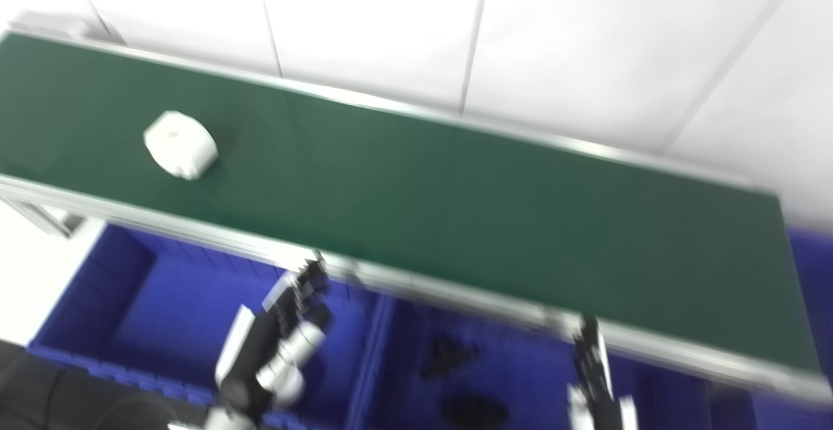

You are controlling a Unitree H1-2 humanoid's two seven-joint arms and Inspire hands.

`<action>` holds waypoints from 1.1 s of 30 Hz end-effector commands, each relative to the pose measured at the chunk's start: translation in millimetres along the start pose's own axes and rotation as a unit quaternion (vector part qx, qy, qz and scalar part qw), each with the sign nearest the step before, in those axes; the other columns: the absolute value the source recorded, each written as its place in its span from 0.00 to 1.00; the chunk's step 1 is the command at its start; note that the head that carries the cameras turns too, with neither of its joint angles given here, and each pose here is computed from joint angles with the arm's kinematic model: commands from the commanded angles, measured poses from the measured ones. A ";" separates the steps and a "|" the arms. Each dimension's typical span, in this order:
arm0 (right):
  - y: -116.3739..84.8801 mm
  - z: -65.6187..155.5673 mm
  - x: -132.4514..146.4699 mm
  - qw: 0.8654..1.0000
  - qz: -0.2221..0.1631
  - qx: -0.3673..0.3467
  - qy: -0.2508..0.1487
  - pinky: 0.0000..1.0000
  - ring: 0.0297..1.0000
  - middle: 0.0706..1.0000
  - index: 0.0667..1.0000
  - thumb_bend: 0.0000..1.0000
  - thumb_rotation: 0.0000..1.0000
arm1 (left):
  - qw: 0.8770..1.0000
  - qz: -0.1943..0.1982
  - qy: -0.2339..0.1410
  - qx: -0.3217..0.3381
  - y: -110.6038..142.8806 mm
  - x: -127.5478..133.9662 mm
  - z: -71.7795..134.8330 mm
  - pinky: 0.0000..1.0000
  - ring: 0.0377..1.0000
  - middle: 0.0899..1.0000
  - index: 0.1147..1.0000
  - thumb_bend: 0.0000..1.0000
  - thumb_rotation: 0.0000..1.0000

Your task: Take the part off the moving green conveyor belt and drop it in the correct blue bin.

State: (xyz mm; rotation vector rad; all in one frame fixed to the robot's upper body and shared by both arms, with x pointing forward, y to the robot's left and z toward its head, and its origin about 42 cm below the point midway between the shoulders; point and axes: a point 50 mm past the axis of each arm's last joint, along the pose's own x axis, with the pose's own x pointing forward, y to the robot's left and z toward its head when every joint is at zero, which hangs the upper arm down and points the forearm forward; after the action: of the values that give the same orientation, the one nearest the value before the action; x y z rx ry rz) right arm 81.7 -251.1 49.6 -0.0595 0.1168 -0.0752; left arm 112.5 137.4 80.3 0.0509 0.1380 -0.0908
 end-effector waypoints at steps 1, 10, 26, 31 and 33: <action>-3.7 6.4 3.3 0.999 -0.001 0.007 -0.042 1.00 1.00 1.00 1.00 0.80 1.00 | 0.999 0.007 -0.035 -0.007 -9.4 5.2 8.3 0.78 0.85 0.88 0.85 0.50 0.64; -15.1 -6.7 10.4 0.999 0.003 -0.006 -0.042 1.00 1.00 1.00 1.00 0.76 1.00 | 0.999 0.010 -0.020 -0.043 -22.7 12.3 4.5 0.82 0.86 0.87 0.84 0.57 0.61; -4.2 -7.9 12.4 0.999 0.010 -0.001 -0.042 1.00 1.00 1.00 1.00 0.72 1.00 | 0.939 -0.058 -0.265 0.209 78.6 97.7 105.9 0.49 0.59 0.61 0.60 0.95 0.39; -4.3 -8.6 12.3 0.999 0.010 -0.001 -0.043 1.00 1.00 1.00 1.00 0.70 1.00 | 0.862 -0.087 -0.287 0.408 105.2 148.8 141.6 0.48 0.57 0.63 0.65 0.99 0.33; -4.3 -9.0 12.4 0.999 0.009 0.001 -0.043 1.00 1.00 1.00 1.00 0.70 1.00 | 0.833 -0.096 -0.291 0.461 110.8 167.0 145.8 0.50 0.59 0.64 0.67 0.99 0.31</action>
State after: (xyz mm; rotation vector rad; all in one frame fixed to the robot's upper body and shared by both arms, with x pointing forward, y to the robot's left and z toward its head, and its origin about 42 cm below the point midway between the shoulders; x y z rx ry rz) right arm 88.2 -258.9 30.3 -0.0661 0.1074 -0.0596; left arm 301.7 227.5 206.8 0.9022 -0.5021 -0.3249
